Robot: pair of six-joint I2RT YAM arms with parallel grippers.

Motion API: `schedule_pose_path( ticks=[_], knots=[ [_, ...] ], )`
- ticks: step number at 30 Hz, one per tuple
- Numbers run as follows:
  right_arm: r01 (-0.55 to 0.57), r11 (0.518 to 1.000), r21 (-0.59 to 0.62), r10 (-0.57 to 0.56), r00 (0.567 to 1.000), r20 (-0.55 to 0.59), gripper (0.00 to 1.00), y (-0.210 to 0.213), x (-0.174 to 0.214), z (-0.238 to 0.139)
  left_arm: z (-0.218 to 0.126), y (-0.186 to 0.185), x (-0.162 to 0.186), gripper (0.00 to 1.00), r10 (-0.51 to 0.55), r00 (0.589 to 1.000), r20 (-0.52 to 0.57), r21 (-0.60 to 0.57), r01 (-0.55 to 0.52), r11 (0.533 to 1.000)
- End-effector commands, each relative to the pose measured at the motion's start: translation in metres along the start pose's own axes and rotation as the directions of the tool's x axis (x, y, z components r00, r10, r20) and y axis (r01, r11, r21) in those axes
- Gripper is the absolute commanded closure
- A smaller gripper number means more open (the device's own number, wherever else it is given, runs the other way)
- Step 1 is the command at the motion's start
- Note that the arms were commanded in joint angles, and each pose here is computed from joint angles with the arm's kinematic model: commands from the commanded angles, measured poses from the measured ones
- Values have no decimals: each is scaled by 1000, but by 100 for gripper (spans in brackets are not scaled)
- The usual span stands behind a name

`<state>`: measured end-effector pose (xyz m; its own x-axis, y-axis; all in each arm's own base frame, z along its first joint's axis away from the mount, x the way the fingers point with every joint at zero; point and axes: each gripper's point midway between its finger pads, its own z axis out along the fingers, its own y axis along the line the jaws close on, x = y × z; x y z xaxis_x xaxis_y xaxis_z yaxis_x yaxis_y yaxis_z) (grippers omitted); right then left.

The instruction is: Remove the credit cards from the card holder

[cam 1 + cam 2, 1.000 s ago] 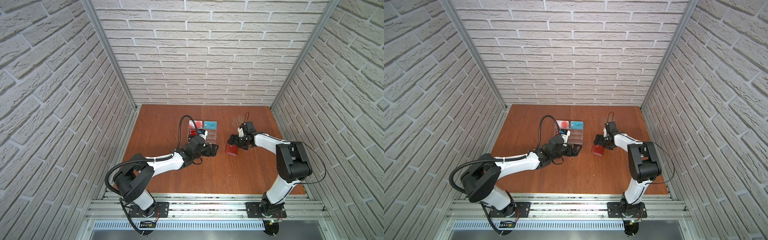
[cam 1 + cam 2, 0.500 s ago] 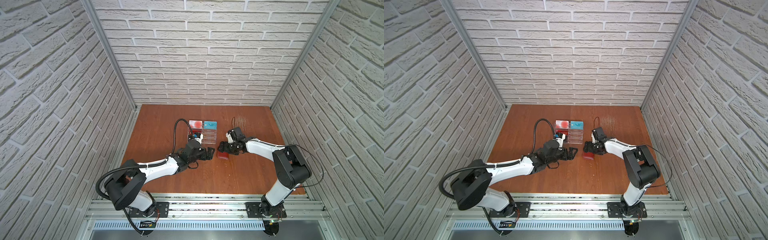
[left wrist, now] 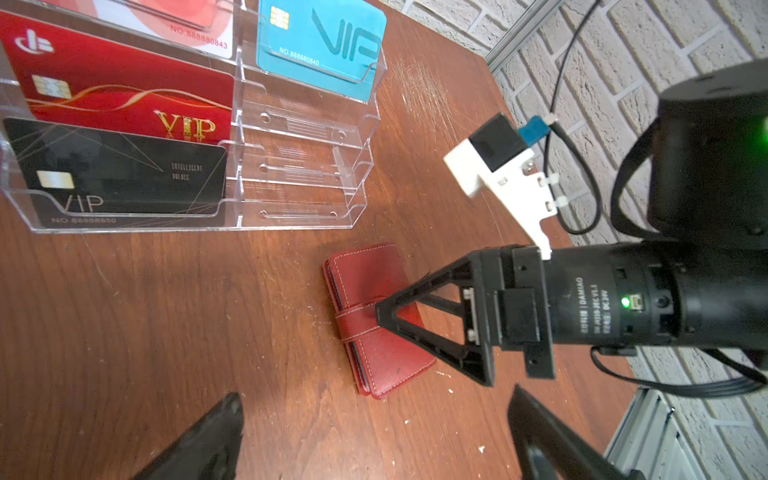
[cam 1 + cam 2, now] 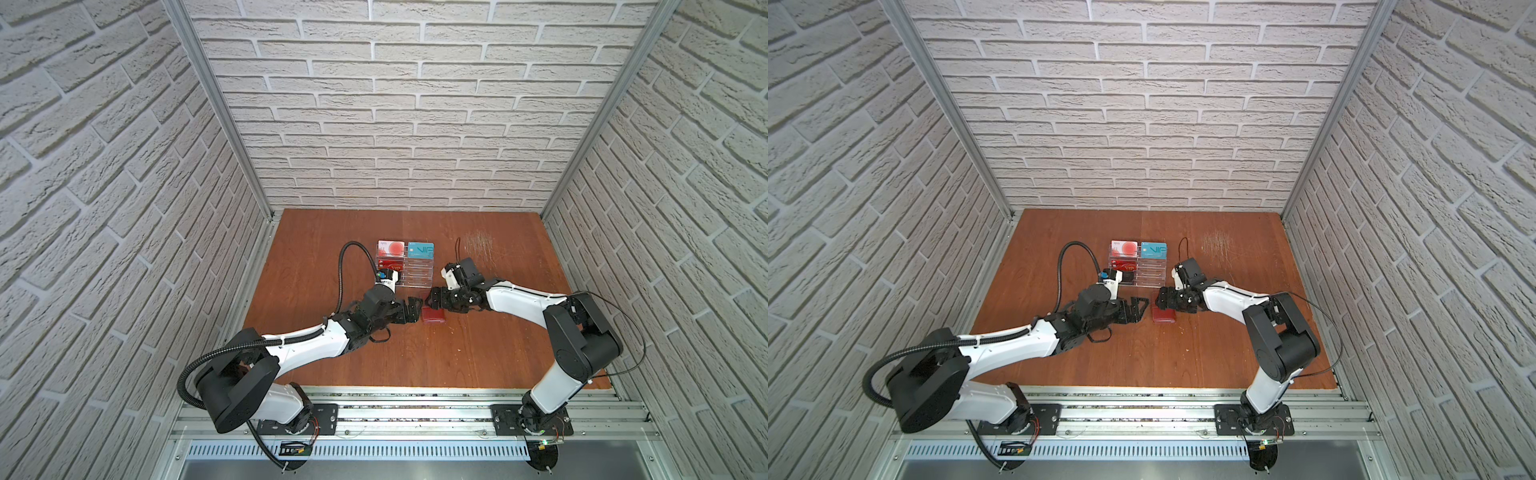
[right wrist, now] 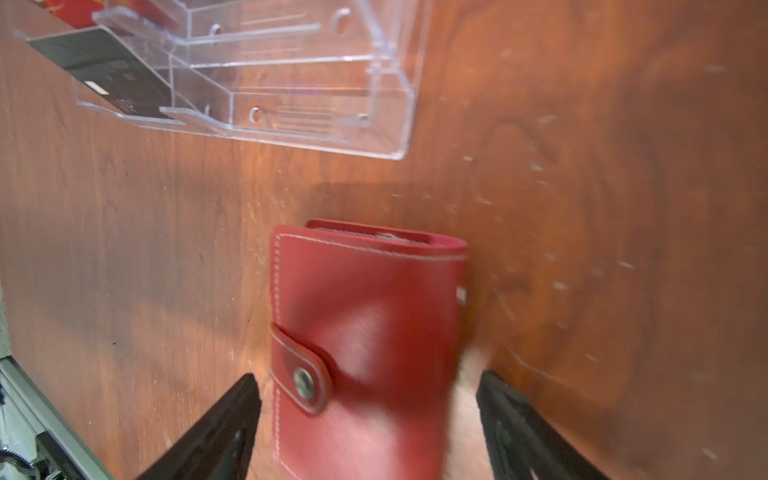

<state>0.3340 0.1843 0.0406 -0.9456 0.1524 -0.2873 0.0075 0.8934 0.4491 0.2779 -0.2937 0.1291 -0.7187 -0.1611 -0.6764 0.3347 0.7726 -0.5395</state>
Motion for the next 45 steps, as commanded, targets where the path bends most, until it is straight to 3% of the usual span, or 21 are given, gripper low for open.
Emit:
schedule_pose_path(
  ticks=[1, 18, 25, 45],
  knots=[
    [12, 999, -43, -10, 999, 42, 17, -2, -8, -15, 3, -1, -8, 2, -46, 999, 24, 38, 45, 998],
    [-16, 989, -144, 16, 1000, 4, 24, -10, 7, -4, 63, -9, 12, 2, -216, 974, -75, 130, 224, 966],
    [-49, 984, -169, 48, 999, -9, 32, -11, 14, 5, 83, -12, 14, 2, -291, 951, -104, 163, 305, 938],
    [-115, 949, -293, 125, 992, 16, 42, 18, 19, 20, 89, 3, 17, 2, -392, 916, -88, 111, 401, 910]
  ],
)
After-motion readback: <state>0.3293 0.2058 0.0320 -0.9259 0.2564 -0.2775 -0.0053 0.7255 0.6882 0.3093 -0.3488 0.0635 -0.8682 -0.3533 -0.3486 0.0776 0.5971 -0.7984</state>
